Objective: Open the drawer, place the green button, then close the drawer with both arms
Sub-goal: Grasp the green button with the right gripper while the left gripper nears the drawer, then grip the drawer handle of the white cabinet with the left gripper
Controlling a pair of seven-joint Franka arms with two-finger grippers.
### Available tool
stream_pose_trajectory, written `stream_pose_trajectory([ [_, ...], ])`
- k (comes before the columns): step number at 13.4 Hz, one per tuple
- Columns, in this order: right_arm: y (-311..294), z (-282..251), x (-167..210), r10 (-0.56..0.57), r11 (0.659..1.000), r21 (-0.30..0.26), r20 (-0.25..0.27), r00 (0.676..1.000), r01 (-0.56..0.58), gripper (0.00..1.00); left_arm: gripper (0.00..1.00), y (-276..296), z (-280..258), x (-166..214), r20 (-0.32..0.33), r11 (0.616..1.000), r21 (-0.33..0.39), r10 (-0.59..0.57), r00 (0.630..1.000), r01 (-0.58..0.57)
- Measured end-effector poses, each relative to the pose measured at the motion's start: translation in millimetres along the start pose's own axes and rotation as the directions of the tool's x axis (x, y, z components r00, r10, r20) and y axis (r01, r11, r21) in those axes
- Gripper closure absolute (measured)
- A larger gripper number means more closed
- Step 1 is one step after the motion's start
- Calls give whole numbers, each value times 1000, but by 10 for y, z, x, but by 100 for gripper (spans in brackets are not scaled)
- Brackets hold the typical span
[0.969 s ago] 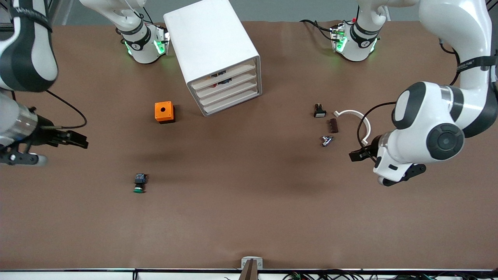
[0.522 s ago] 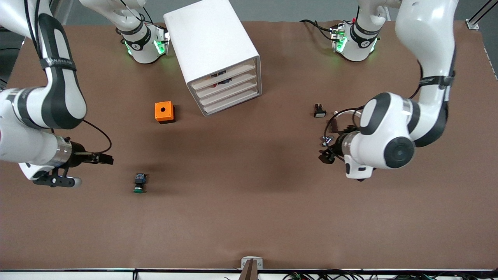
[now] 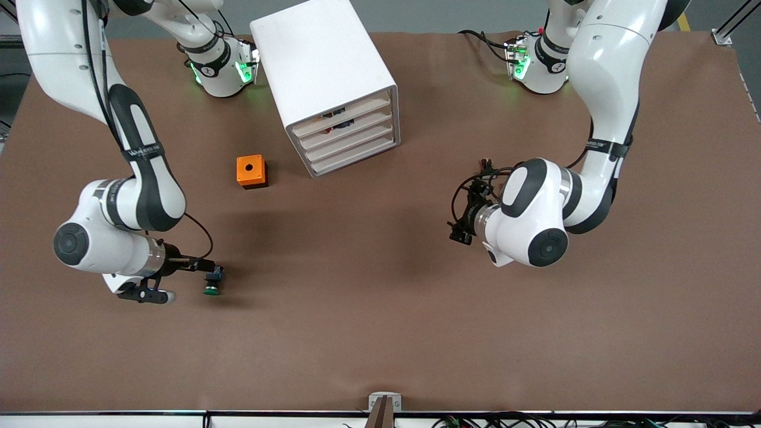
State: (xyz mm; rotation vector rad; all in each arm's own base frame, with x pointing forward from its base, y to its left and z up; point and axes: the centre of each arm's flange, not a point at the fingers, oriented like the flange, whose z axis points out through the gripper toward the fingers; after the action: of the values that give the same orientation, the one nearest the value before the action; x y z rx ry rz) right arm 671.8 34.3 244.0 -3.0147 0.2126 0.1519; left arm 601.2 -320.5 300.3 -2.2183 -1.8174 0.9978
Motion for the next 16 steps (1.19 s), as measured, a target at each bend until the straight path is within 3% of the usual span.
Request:
stream_pose_trajectory([
  [2, 15, 176, 24, 7, 1000, 1, -5, 1000, -7, 0, 0, 25, 79, -52, 63, 995, 26, -97, 993, 95],
  [5, 31, 364, 44, 12, 1000, 1, -8, 1000, -12, 0, 0, 25, 289, -203, 89, 972, 85, -226, 970, 218],
  [9, 46, 549, 34, 17, 1000, 0, 10, 1000, -17, 1, 1, 93, 850, -505, 179, 879, 270, -448, 876, 394],
  [13, -18, 645, 1, 13, 1000, 3, 26, 1000, -13, 8, 6, 142, 1389, -640, 116, 753, 389, -612, 782, 531],
  [16, -69, 654, -9, 6, 1000, 3, 27, 1000, -6, 33, 11, 113, 1860, -813, 74, 692, 461, -653, 753, 555],
])
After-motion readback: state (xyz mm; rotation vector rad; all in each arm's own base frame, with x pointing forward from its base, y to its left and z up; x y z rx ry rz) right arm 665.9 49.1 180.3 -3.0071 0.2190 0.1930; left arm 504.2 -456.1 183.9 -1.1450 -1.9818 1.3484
